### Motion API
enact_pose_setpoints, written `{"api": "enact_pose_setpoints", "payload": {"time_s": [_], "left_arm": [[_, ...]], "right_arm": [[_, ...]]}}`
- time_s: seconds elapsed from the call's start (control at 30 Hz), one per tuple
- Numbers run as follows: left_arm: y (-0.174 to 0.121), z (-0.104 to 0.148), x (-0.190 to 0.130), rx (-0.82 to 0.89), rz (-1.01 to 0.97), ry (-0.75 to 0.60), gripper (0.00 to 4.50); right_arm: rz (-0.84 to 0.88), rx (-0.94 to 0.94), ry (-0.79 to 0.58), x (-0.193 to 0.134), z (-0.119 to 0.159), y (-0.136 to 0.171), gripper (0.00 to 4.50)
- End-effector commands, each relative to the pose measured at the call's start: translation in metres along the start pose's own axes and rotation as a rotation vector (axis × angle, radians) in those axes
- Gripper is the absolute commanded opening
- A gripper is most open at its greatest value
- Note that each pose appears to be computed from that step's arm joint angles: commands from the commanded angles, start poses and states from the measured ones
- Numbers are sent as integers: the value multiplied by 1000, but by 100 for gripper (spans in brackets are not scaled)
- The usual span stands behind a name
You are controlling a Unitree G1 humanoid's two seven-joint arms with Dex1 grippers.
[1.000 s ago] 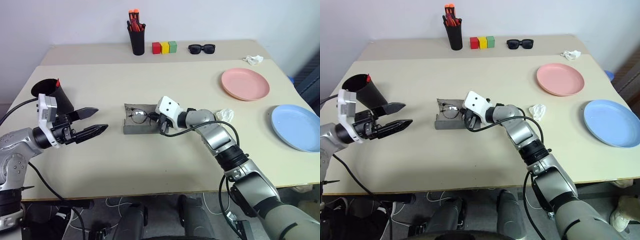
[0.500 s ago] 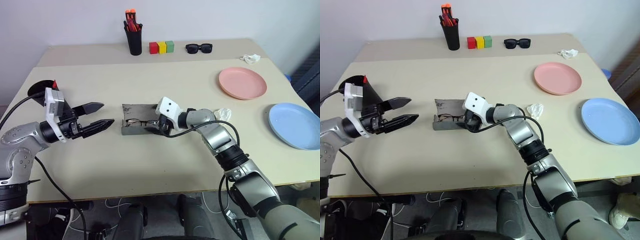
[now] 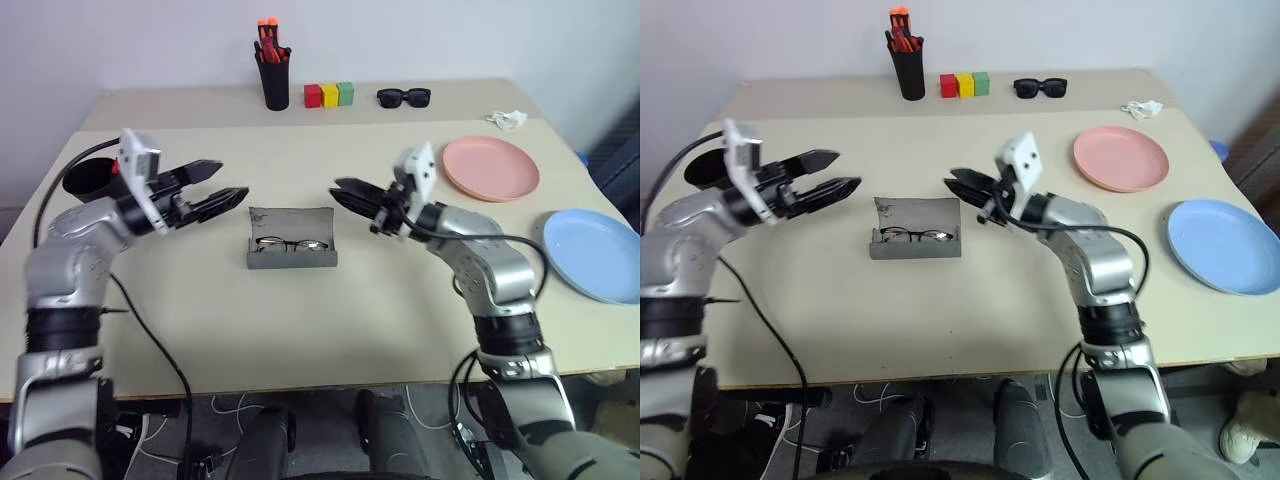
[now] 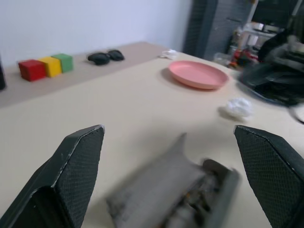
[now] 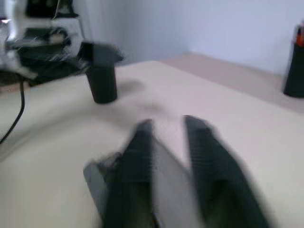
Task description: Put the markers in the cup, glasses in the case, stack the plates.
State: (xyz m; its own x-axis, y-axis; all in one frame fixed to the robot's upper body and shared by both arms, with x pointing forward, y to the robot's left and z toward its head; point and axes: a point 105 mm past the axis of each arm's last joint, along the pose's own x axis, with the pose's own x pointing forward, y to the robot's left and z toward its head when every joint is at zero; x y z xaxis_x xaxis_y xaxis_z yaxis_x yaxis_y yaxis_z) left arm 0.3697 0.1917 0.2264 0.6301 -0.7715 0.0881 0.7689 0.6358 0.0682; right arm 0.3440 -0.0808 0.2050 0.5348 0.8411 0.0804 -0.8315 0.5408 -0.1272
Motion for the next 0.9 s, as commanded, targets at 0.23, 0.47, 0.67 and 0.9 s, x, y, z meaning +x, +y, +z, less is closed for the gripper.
{"api": "enact_pose_setpoints", "payload": {"time_s": [0.23, 0.47, 0.67, 0.9], "left_arm": [[26, 0, 41, 111, 28, -27, 450], [38, -8, 67, 92, 80, 30, 450], [36, -31, 80, 31, 101, 153, 365], [46, -58, 81, 52, 263, 283, 2]], "right_arm": [[-49, 54, -31, -31, 18, 1, 130], [-46, -30, -11, -49, 24, 6, 447], [-33, -52, 14, -53, 23, 13, 450], [-43, -61, 11, -55, 22, 16, 450]]}}
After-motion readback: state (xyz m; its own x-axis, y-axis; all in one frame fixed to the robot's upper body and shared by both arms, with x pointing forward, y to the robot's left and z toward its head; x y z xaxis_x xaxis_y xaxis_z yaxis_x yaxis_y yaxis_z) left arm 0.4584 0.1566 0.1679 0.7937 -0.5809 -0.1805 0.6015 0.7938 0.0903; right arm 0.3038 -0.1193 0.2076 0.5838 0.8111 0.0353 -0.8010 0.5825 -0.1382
